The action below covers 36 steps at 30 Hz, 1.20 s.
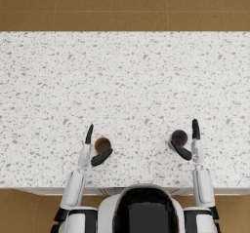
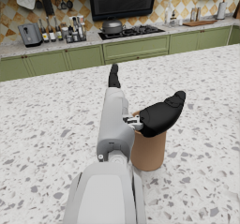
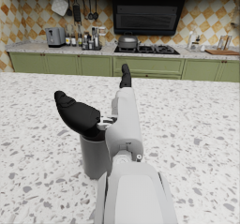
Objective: Pick up two cups and pour the berry on the right into the cup on the left
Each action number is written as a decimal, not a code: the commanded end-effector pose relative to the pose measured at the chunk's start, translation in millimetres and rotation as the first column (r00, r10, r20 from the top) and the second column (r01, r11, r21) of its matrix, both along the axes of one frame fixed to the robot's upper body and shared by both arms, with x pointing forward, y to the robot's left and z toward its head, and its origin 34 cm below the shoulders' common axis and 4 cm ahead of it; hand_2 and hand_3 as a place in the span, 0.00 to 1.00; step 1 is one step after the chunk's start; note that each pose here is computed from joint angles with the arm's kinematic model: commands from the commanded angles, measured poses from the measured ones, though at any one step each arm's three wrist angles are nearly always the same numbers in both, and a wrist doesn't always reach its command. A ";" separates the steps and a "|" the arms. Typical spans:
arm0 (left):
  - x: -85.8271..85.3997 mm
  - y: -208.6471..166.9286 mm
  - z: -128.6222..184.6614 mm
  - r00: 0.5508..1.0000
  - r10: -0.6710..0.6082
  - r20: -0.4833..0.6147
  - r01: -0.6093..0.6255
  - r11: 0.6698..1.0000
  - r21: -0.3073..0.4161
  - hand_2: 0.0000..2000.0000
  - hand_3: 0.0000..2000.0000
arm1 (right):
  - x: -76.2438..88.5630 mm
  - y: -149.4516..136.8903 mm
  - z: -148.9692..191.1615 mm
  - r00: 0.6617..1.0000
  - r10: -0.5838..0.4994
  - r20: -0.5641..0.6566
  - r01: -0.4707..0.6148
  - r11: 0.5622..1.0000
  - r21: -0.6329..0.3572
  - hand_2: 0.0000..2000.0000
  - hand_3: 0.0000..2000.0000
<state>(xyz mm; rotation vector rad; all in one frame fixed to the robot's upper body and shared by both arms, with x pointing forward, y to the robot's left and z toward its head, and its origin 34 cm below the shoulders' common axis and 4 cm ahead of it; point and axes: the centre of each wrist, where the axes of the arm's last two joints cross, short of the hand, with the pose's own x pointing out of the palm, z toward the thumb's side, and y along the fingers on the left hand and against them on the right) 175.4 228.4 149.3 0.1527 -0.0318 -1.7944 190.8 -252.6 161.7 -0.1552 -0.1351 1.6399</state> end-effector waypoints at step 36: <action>2.3 -12.7 -69.3 0.968 0.025 -0.248 -0.037 0.998 -0.046 0.00 0.00 | 14.4 10.6 -79.1 0.961 -0.026 -0.277 0.051 0.995 0.081 0.00 0.00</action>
